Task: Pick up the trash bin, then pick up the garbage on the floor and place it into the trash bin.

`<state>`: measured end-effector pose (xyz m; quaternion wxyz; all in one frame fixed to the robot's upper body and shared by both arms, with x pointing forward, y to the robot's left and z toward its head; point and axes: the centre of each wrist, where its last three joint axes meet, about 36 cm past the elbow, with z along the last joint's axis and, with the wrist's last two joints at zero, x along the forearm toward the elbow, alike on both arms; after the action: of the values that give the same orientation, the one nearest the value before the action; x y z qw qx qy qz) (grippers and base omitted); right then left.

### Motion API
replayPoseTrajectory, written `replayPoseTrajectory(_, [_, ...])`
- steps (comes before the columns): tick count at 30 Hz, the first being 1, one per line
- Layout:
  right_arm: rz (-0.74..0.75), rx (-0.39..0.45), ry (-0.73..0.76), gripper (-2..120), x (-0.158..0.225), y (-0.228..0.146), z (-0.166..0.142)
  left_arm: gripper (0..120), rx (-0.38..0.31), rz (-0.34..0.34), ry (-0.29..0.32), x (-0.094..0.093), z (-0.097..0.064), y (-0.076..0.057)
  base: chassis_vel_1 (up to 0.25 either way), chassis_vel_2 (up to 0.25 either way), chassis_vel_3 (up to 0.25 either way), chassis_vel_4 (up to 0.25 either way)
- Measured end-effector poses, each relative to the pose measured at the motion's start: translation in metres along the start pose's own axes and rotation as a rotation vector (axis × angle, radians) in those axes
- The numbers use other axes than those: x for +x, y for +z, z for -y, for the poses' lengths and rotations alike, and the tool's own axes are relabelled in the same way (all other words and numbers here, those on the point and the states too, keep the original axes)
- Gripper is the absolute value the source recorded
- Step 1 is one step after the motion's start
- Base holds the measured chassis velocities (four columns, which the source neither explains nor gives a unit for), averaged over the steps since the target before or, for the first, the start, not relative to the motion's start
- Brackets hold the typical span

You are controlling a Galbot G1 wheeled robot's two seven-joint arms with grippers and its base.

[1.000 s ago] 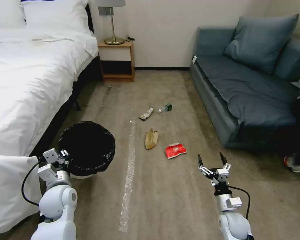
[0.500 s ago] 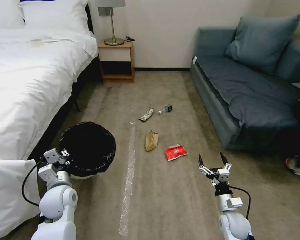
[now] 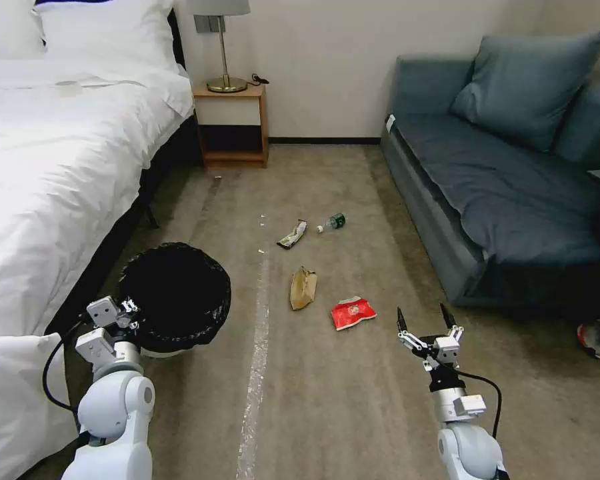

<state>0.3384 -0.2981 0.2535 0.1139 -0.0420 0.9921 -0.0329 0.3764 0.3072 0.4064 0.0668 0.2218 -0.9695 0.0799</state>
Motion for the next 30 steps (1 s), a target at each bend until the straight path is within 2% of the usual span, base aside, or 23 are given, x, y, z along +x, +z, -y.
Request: replayPoseTrajectory(30, [-0.005, 0.001, 0.003, 100, 0.0003, 0.0039, 0.0021, 5, -0.001, 0.003, 0.002, -0.0018, 0.0003, 0.0007, -0.057, 0.051, 0.055, -0.056])
